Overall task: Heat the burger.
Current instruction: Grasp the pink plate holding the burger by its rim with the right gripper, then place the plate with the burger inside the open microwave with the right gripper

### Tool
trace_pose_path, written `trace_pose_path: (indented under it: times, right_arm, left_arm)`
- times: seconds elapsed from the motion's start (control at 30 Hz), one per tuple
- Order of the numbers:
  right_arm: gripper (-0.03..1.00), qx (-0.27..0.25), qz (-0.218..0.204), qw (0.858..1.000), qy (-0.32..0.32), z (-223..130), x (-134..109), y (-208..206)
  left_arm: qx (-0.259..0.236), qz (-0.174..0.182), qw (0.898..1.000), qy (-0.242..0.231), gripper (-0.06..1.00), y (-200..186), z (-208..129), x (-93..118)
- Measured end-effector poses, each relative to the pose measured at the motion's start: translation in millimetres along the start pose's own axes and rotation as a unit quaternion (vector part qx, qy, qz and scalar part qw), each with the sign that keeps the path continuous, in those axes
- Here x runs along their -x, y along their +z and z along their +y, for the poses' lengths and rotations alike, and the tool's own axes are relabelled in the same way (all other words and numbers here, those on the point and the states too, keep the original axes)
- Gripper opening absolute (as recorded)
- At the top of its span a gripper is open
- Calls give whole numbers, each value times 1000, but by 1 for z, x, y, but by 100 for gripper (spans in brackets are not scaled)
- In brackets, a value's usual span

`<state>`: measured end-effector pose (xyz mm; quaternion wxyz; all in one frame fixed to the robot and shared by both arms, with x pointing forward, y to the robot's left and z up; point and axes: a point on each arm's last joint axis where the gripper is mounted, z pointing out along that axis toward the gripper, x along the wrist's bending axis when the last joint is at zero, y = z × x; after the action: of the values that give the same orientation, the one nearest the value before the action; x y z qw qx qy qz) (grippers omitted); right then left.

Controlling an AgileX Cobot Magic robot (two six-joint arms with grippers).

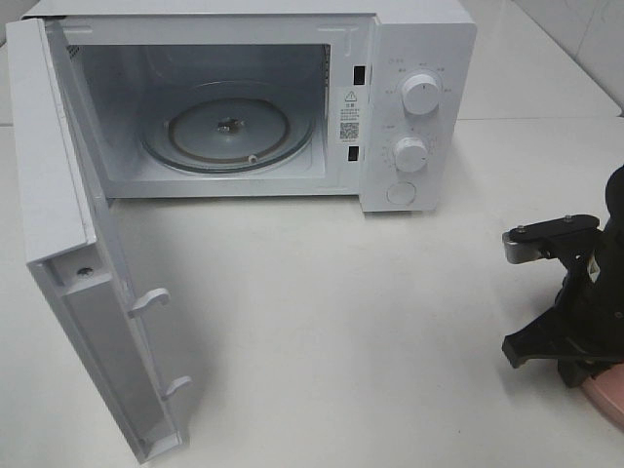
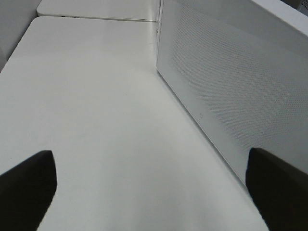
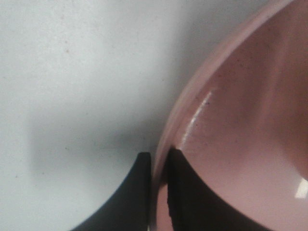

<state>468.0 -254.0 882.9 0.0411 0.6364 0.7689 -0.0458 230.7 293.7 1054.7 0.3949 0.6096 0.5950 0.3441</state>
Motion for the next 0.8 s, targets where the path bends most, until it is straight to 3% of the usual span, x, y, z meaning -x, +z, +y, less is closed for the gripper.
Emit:
trace_pose_path:
  times: [0.27,0.6,0.8]
  right_arm:
    - [6,-6,-23,1000,-19,-2,-9,-2]
    - [2,-19,-107,994,-19,-8,-17,-4]
    - [2,-11,-117,993,-17,-9,-18,-10]
  left_arm:
    - [0,0,1000,0,99,0,0,0]
    - [0,0,1000,0,99,0,0,0]
    - [0,0,1000,0,99,0,0,0]
